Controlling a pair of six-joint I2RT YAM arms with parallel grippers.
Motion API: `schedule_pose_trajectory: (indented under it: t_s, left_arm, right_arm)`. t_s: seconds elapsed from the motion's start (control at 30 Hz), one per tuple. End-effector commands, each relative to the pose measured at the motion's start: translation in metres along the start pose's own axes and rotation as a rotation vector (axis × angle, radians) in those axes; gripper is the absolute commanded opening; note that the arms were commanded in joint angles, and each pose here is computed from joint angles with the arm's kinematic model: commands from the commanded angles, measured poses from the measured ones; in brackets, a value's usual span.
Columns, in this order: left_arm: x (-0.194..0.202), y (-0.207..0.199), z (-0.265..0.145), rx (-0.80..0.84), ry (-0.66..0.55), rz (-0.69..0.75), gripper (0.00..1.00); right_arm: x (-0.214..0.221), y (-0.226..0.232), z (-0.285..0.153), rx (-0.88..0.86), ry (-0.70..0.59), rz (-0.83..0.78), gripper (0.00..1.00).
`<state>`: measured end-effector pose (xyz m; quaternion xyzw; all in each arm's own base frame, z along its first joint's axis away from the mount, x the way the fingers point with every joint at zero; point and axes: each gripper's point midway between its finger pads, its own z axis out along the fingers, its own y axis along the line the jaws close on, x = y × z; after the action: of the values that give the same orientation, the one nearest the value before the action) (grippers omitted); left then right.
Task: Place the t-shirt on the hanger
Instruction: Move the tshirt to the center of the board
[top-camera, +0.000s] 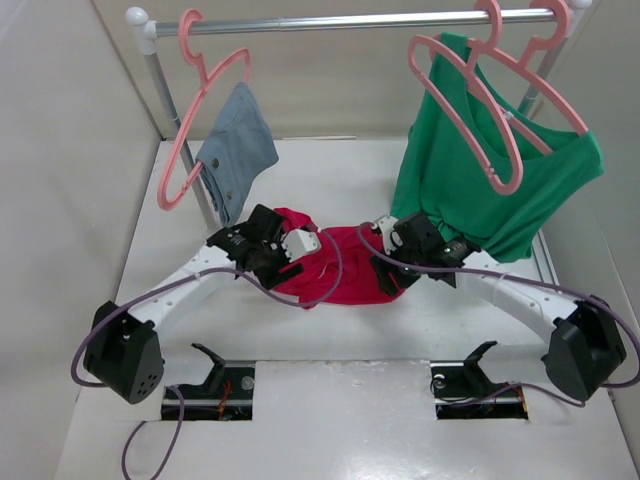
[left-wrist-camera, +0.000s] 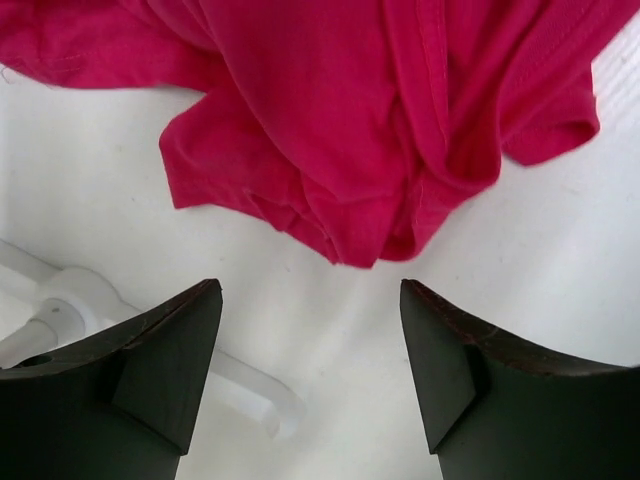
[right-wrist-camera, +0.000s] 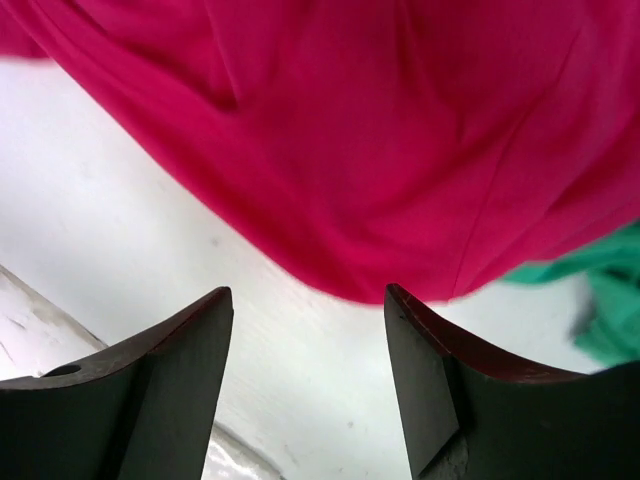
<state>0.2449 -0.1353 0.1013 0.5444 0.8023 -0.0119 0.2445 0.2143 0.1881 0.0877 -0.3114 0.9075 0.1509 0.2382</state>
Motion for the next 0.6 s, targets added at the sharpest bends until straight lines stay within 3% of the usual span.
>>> schedule_pose_trajectory:
  t_s: [0.0, 0.17, 0.3, 0.43, 0.57]
  left_arm:
    - [-0.016, 0.003, 0.011, 0.009, -0.03, -0.072, 0.68]
    - [-0.033, -0.018, 0.028, 0.081, -0.034, -0.093, 0.64]
    - [-0.039, -0.028, 0.029, 0.125, -0.045, -0.115, 0.63]
    - [-0.024, -0.042, 0.035, 0.169, -0.015, -0.119, 0.54]
    - [-0.02, -0.044, 0.03, 0.166, -0.02, -0.119, 0.53]
  right_arm:
    - [-0.055, 0.009, -0.007, -0.011, -0.145, -0.08, 0.67]
    - [-0.087, 0.017, 0.01, -0.031, -0.147, -0.129, 0.66]
    - [-0.113, 0.029, -0.003, -0.005, -0.191, -0.195, 0.66]
    - [-0.148, 0.031, -0.049, 0.02, -0.3, -0.211, 0.67]
    - [-0.21, 0.042, -0.135, 0.034, -0.51, -0.239, 0.67]
